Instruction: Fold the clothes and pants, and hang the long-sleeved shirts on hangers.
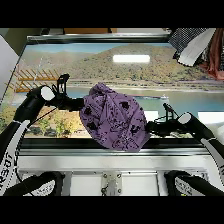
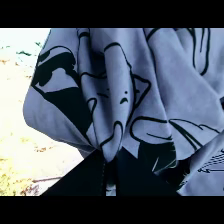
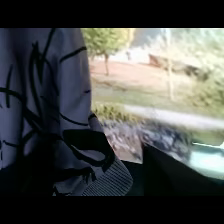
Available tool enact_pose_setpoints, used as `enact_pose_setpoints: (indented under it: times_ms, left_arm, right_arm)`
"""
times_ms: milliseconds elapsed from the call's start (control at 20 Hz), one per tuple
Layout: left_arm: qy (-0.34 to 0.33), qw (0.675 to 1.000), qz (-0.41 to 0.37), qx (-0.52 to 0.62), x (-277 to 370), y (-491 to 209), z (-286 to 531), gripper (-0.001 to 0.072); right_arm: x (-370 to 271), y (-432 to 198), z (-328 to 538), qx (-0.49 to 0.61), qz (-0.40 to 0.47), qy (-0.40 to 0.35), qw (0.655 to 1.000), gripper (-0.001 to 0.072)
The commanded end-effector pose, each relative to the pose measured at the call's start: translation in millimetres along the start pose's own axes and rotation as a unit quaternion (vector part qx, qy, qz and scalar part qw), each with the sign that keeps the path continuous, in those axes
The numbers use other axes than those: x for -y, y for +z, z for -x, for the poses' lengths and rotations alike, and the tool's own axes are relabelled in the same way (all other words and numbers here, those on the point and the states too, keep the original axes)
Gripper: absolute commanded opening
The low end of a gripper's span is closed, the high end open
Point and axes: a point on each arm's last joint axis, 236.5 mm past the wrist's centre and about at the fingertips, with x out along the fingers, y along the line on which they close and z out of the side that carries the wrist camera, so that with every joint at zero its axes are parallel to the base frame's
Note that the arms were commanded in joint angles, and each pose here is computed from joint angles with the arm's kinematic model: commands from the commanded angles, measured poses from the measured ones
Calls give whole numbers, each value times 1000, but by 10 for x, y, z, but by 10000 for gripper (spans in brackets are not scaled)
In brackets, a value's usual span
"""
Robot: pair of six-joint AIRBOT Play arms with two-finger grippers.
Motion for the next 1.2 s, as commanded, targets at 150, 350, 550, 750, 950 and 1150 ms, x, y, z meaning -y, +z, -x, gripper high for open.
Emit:
enact_pose_setpoints:
  times_ms: [150, 350, 550, 750, 950, 1150]
  left_arm:
    - [3, 1000, -3, 9, -10, 78, 71, 19]
    - [-11, 984, -37, 174, 314, 881, 1388, 19]
    - [-54, 908, -119, 397, 1116, 979, 3498, 19]
    - [-92, 844, -170, 501, 1552, 395, 4606, 19]
    - [-74, 846, -139, 510, 1352, 253, 4608, 19]
    - [3, 899, -38, 436, 574, 442, 3766, 19]
  right_arm:
    - [-232, 235, 52, 37, 62, 7, 997, 28]
    - [-695, 945, 1541, 131, 221, -62, 964, 27]
    - [-1721, 1005, 3586, 340, 305, -61, 888, 27]
    - [-2249, 560, 4759, 486, 302, -21, 819, 27]
    - [-2277, 404, 4873, 500, 262, 8, 826, 27]
    - [-2033, 531, 4311, 398, 223, -7, 890, 27]
